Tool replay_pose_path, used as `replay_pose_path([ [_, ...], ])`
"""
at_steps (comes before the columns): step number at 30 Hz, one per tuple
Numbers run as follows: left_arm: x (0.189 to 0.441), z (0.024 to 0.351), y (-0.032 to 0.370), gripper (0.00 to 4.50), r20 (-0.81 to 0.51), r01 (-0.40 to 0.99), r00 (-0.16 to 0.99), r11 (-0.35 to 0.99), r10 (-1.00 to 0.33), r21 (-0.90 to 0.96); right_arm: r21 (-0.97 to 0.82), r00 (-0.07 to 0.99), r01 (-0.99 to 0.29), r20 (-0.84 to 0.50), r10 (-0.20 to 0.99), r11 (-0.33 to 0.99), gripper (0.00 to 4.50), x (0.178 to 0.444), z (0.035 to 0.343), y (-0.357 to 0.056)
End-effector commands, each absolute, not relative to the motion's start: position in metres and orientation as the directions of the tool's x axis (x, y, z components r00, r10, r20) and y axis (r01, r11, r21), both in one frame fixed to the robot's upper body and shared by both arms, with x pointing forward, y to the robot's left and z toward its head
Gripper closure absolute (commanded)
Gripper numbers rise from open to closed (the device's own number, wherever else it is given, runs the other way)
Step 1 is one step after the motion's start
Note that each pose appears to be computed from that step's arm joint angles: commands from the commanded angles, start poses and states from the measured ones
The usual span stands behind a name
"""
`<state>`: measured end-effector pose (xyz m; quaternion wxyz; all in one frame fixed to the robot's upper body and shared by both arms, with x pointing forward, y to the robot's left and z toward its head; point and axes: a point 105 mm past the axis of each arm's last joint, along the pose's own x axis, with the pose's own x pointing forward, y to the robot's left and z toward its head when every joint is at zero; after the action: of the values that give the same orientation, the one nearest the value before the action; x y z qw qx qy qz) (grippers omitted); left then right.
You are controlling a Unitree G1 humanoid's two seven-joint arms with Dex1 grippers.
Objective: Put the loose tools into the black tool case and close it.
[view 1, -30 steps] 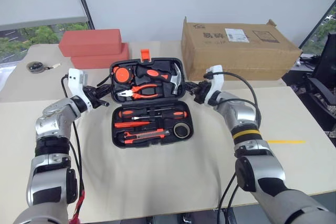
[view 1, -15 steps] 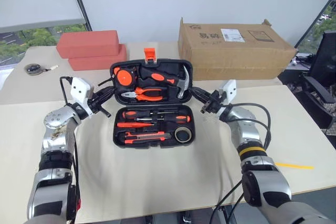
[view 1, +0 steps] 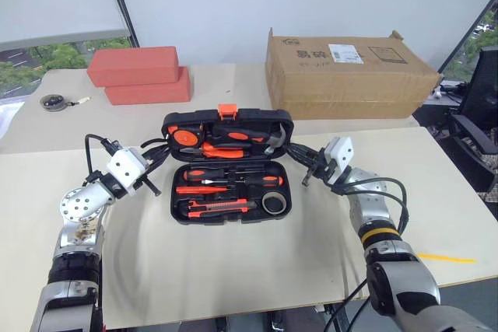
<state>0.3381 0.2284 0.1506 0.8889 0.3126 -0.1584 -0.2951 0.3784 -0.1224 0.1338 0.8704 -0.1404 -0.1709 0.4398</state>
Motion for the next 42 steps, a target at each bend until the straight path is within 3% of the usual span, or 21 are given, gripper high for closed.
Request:
replay_pose_path([
  [1,0.328,0.153,0.218,4.45,0.072,0.425,0.712,0.510,-0.698,0.748,-0.492,0.482,-0.709,0.183,0.857,0.505,4.50,0.369,0.144,-0.115],
  [4,0.322,0.144,0.220,4.45,0.039,0.452,0.692,0.474,-0.721,0.756,-0.525,0.455,-0.719,0.138,0.880,0.454,4.50,0.362,0.136,-0.119],
  [6,0.314,0.133,0.221,4.50,-0.028,0.520,0.659,0.429,-0.752,0.738,-0.552,0.439,-0.733,0.061,0.896,0.397,3.74,0.358,0.128,-0.123],
  [10,0.300,0.120,0.229,3.14,-0.081,0.589,0.622,0.397,-0.779,0.704,-0.560,0.428,-0.762,-0.057,0.902,0.327,2.50,0.349,0.113,-0.141],
  [14,0.300,0.117,0.261,1.70,0.006,0.528,0.748,0.599,-0.664,0.602,-0.546,0.437,-0.799,-0.236,0.868,0.254,1.15,0.333,0.093,-0.173],
  [18,0.304,0.120,0.286,0.31,0.063,0.461,0.832,0.751,-0.551,0.473,-0.439,0.367,-0.875,-0.331,0.869,0.202,1.07,0.307,0.090,-0.186],
  [24,0.333,0.156,0.287,0.31,0.171,0.392,0.858,0.833,-0.484,0.389,-0.202,0.163,-0.975,-0.378,0.911,0.091,1.07,0.262,0.096,-0.154],
  [27,0.347,0.176,0.259,0.31,0.209,0.443,0.809,0.803,-0.550,0.399,-0.149,0.166,-0.982,-0.349,0.922,0.120,1.07,0.259,0.097,-0.128],
  [30,0.358,0.191,0.235,0.31,0.230,0.482,0.763,0.768,-0.604,0.421,-0.182,0.252,-0.963,-0.331,0.909,0.201,1.07,0.275,0.096,-0.113],
  [36,0.372,0.216,0.162,0.31,0.232,0.630,0.585,0.616,-0.777,0.473,-0.290,0.552,-0.820,-0.175,0.815,0.493,1.07,0.345,0.120,-0.099],
  [39,0.372,0.208,0.141,0.31,0.185,0.683,0.537,0.553,-0.823,0.477,-0.286,0.636,-0.756,-0.107,0.764,0.589,1.07,0.363,0.133,-0.102],
  [42,0.371,0.189,0.129,0.31,0.104,0.722,0.520,0.501,-0.848,0.477,-0.275,0.662,-0.735,-0.094,0.744,0.619,1.07,0.365,0.137,-0.105],
])
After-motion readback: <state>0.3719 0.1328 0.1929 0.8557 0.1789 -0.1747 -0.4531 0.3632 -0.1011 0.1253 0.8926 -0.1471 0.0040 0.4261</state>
